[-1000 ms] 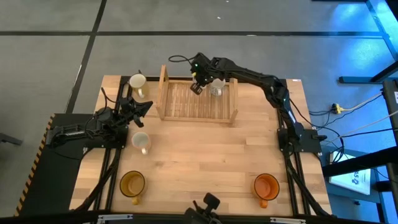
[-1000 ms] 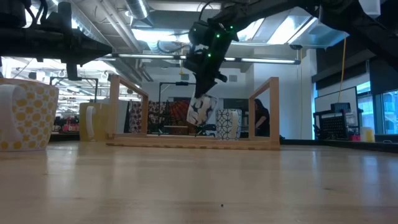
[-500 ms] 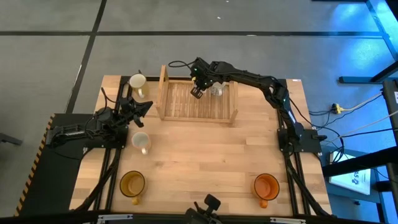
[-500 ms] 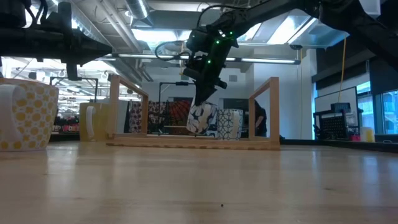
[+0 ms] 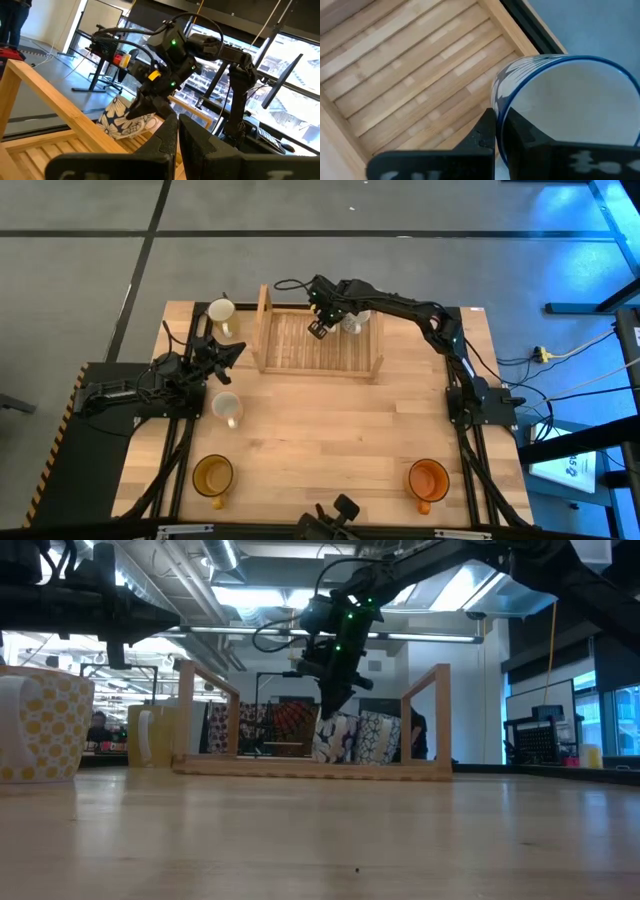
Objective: Place coffee mugs
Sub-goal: Put the blue mug on the shelf
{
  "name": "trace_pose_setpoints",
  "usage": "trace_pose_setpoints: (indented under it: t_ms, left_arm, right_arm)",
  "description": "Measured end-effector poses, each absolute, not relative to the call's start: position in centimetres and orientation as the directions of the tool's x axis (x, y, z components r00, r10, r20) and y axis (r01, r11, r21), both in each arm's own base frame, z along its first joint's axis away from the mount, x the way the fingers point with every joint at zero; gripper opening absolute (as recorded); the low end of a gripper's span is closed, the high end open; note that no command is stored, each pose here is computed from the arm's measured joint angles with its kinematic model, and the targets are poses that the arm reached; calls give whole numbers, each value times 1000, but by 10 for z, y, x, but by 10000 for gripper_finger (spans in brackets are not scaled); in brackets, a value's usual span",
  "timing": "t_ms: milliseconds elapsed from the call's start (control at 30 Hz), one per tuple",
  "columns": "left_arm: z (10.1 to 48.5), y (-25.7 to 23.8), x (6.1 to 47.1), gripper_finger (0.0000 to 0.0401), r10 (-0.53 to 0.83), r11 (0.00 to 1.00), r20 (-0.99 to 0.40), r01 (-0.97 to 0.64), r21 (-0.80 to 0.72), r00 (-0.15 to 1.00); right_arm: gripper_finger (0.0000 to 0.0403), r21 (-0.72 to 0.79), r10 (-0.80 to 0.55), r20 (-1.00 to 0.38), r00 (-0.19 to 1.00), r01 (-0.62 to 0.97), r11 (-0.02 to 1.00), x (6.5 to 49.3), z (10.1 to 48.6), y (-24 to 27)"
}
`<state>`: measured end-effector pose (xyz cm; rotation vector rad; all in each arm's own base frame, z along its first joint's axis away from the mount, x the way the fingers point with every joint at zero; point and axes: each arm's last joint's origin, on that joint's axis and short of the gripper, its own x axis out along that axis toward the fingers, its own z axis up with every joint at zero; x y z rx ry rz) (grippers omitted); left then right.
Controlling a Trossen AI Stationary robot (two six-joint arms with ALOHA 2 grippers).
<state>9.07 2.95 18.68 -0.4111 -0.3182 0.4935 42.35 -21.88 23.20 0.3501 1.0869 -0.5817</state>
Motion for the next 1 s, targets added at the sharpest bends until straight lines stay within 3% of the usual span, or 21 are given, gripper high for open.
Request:
trace_pose_setpoints:
  t_ms: [467,1000]
  left_arm:
    - [187,30,91,9,515,803,197,-389,-452,834]
    - [187,30,91,9,514,803,197,-389,-451,835]
  right_arm:
    - [13,15,-255,-901,351,612,791,425,230,-219]
    - [113,73,-262,-876,404,649,757,430,233,-221]
